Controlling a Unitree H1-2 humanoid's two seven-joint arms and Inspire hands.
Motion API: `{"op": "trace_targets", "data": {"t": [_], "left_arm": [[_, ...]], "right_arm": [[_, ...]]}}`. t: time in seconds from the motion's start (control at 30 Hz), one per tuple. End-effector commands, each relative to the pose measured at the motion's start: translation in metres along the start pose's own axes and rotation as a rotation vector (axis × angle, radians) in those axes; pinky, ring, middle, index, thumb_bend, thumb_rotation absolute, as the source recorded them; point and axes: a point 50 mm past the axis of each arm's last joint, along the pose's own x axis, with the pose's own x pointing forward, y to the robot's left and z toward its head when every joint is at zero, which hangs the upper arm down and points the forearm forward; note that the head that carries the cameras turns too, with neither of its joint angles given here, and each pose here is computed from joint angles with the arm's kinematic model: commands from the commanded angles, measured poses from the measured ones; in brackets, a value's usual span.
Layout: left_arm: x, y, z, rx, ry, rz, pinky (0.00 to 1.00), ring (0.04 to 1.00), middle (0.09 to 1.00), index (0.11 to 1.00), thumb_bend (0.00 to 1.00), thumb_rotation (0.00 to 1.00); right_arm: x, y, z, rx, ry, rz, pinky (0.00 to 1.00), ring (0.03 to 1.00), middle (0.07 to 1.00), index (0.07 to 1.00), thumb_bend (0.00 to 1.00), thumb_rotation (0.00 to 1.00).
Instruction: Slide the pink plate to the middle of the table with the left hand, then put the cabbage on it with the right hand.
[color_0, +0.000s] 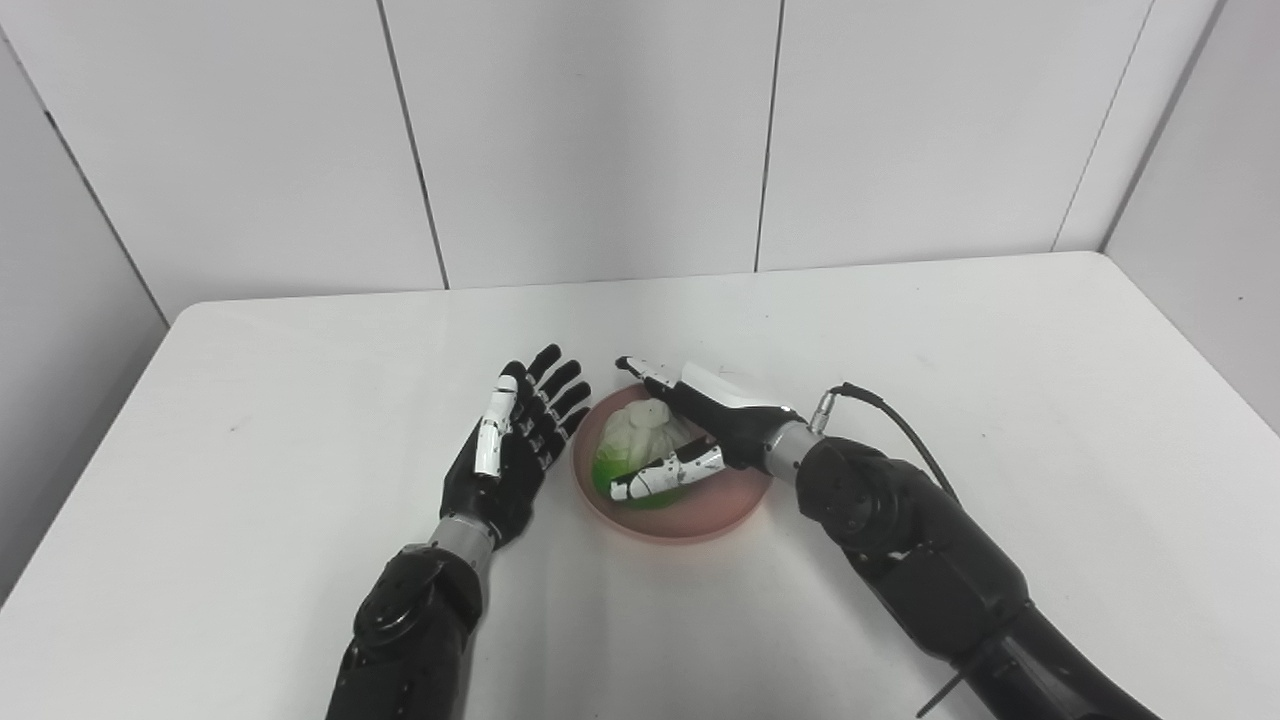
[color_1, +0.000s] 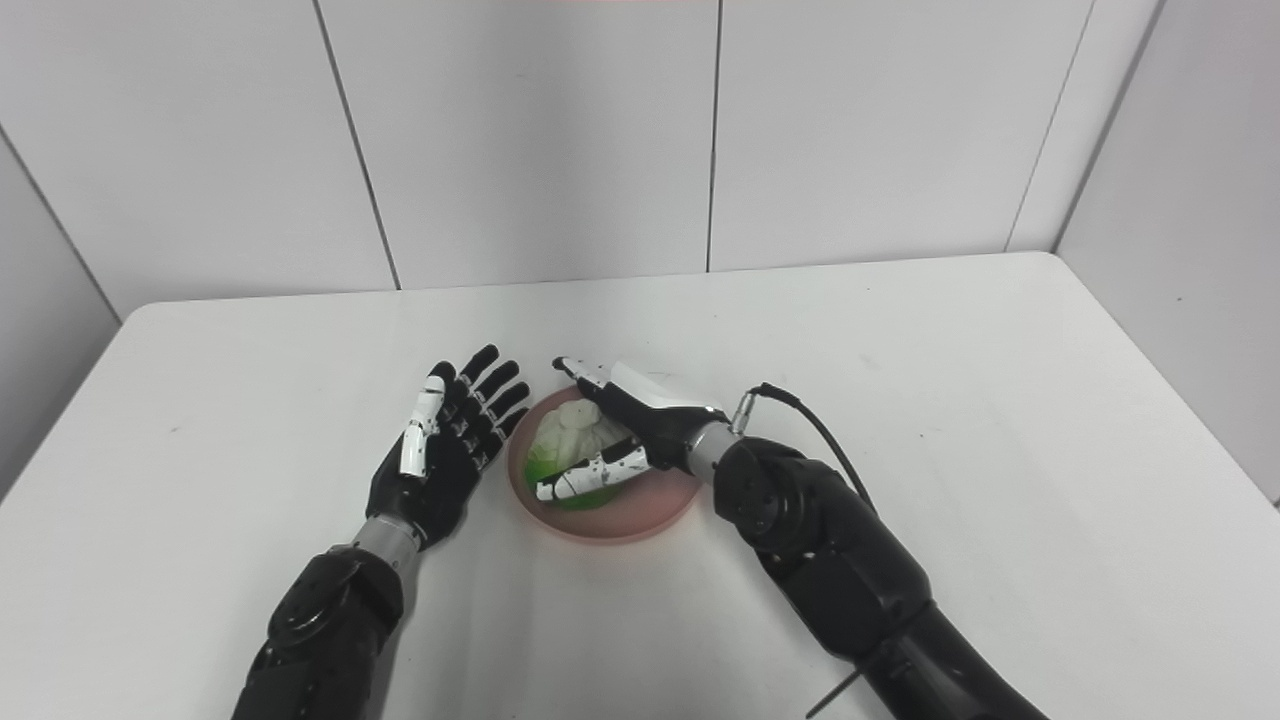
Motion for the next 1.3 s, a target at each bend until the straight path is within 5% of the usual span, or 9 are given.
{"op": "trace_targets", "data": {"t": [0.0, 0.27, 0.37, 0.53, 0.7, 0.97, 1.27], "left_arm": [[-0.014, 0.013, -0.035, -0.031, 0.154, 0.059, 0.91, 0.923, 0.935, 0.923, 0.40, 1.00], [-0.013, 0.014, -0.036, -0.011, 0.157, 0.073, 0.89, 0.922, 0.937, 0.932, 0.41, 1.00], [-0.014, 0.015, -0.037, -0.021, 0.150, 0.075, 0.90, 0.927, 0.940, 0.933, 0.41, 1.00], [-0.016, 0.016, -0.038, -0.011, 0.126, 0.084, 0.91, 0.932, 0.940, 0.929, 0.40, 1.00], [-0.022, 0.016, -0.036, 0.056, 0.079, 0.105, 0.91, 0.923, 0.925, 0.909, 0.40, 1.00], [-0.040, 0.007, -0.035, 0.176, -0.056, 0.120, 0.92, 0.946, 0.950, 0.947, 0.35, 1.00], [-0.065, -0.003, -0.048, 0.325, -0.109, 0.137, 0.96, 0.988, 0.992, 0.989, 0.39, 1.00]], "right_arm": [[0.000, -0.020, 0.012, 0.002, -0.042, -0.077, 1.00, 1.000, 1.000, 1.000, 1.00, 0.72], [-0.011, -0.023, 0.006, 0.136, -0.173, -0.311, 0.96, 1.000, 1.000, 1.000, 1.00, 0.80], [-0.017, -0.025, 0.004, 0.201, -0.219, -0.445, 0.88, 0.989, 1.000, 1.000, 0.99, 0.93], [-0.029, -0.024, -0.006, 0.316, -0.213, -0.611, 0.89, 0.981, 1.000, 1.000, 0.90, 1.00], [-0.040, -0.015, -0.021, 0.523, -0.210, -0.694, 0.99, 1.000, 1.000, 1.000, 0.79, 1.00], [-0.067, 0.022, -0.043, 0.682, -0.108, -0.681, 1.00, 1.000, 1.000, 1.000, 0.44, 1.00], [-0.094, 0.071, -0.054, 0.768, -0.021, -0.554, 1.00, 1.000, 1.000, 1.000, 0.38, 1.00]]}}
